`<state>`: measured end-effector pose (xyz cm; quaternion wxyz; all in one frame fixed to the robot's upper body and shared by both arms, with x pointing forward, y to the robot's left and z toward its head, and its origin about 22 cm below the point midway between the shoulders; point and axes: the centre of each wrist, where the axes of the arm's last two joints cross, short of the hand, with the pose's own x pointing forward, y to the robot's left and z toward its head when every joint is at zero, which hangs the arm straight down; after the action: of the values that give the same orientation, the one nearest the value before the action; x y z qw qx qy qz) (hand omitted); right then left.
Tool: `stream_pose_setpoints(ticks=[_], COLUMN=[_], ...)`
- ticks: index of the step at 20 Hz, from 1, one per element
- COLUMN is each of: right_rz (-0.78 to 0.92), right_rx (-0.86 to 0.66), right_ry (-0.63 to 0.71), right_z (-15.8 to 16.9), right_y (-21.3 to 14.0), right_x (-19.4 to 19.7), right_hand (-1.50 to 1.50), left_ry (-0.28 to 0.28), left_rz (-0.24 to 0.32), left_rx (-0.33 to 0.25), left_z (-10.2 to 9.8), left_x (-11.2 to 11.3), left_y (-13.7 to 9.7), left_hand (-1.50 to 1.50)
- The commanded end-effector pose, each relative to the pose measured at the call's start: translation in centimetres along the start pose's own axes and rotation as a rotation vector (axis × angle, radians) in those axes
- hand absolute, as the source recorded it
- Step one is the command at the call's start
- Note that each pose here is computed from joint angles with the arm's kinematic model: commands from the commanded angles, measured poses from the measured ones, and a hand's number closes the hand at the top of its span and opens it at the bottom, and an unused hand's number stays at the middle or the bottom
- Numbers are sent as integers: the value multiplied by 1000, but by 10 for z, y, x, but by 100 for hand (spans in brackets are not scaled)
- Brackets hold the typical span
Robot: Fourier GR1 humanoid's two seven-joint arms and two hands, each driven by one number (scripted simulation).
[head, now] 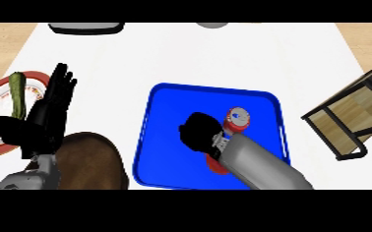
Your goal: Pick the pear from the tray and place it in the tiered shelf
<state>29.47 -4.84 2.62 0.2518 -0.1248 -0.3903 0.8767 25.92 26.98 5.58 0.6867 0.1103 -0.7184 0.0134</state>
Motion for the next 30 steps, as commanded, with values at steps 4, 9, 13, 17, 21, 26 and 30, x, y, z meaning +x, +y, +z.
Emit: stream_pose_setpoints(ticks=[4, 9, 13, 17, 21, 26, 30], right_rz=[-213, -420, -507, -689, -774, -785, -810], right_rx=[-146, -308, -409, -664, -853, -998, -1027], right_ry=[221, 292, 257, 176, 230, 381, 462], right_z=[93, 176, 250, 293, 361, 471, 512], right_y=[96, 156, 186, 190, 191, 181, 182], right_x=[-82, -127, -143, -149, -161, -169, -157], right_hand=[150, 150, 150, 150, 150, 150, 150], left_ry=[34, 65, 50, 49, 43, 23, 20], left_rz=[-13, -13, -17, -13, -23, -13, -7], left_rx=[111, 175, 178, 175, 157, 112, 54], left_z=[12, 19, 26, 27, 27, 26, 5], left_x=[-10, -16, -15, -13, -11, -6, -3], left_y=[29, 39, 40, 46, 39, 34, 7], left_hand=[0, 0, 0, 0, 0, 0, 0])
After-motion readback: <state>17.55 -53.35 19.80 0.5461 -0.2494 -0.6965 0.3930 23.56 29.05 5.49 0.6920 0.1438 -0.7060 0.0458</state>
